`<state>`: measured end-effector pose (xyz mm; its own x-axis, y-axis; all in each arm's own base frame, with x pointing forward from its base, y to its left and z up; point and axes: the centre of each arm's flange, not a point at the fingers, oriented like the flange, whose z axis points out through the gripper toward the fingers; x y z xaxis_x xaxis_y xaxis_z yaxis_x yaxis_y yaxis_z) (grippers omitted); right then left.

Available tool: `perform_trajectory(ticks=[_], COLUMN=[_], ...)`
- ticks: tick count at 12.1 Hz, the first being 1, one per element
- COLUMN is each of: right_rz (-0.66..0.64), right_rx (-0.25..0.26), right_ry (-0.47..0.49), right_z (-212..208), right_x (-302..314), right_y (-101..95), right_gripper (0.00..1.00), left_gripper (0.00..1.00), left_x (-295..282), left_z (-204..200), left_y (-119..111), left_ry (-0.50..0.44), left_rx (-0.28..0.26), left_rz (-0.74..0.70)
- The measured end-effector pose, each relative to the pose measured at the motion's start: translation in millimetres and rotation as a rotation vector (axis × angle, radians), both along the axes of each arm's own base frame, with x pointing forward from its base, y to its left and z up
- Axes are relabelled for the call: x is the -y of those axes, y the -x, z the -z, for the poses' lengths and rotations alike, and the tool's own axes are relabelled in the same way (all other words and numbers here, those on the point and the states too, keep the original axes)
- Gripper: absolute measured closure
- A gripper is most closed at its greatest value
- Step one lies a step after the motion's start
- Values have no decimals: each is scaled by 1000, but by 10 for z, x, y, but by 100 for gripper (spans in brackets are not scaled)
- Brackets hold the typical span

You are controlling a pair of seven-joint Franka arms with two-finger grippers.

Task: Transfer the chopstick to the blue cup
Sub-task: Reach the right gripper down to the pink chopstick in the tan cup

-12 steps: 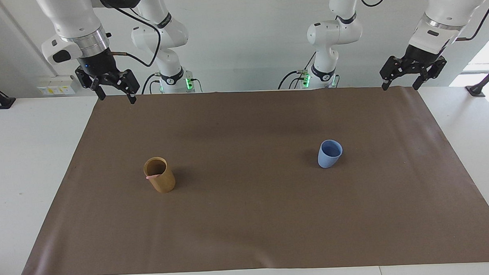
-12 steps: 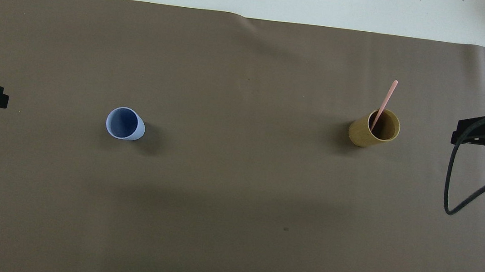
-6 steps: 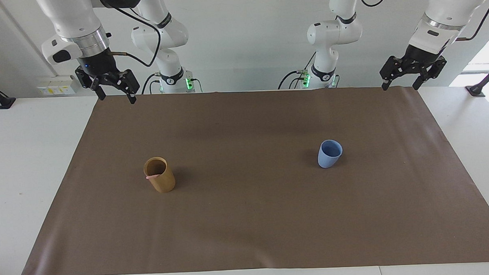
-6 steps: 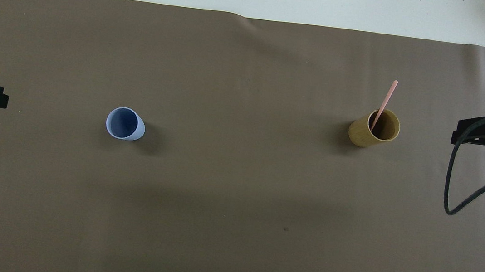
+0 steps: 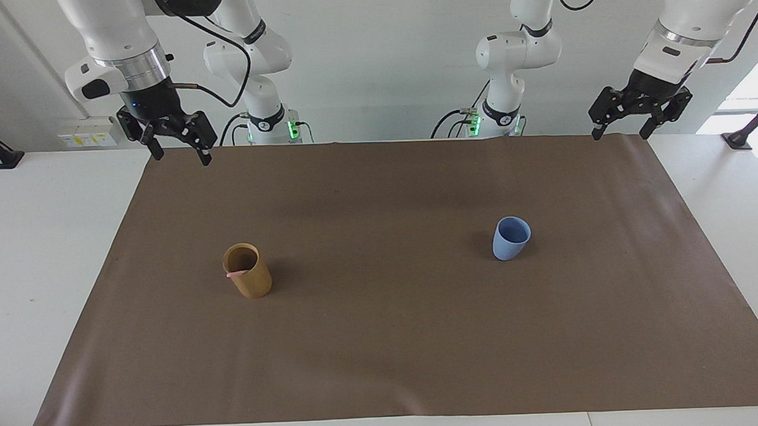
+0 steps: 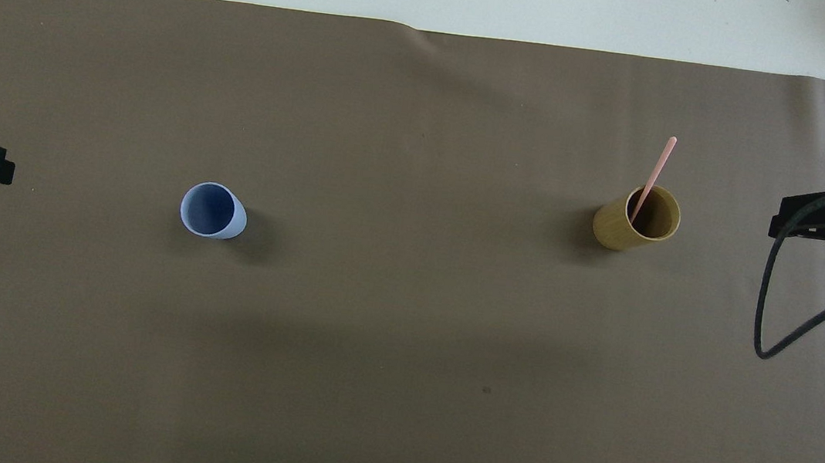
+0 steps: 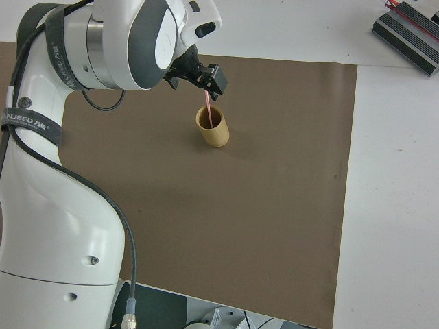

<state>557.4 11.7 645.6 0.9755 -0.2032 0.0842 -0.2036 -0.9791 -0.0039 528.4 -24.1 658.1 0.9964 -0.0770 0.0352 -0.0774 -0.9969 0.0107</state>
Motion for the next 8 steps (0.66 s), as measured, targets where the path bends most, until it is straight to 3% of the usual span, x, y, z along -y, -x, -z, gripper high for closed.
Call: perform_trajectory(ticks=[8], right_rz=[-14], right_rx=[65], right_ry=[9], right_z=[717], right_x=[-101], right_y=[-622], right_gripper=[0], left_gripper=[0], left_x=[0], left_z=[0], left_y=[0], left_ry=[0], left_rx=[0], left_rz=[0])
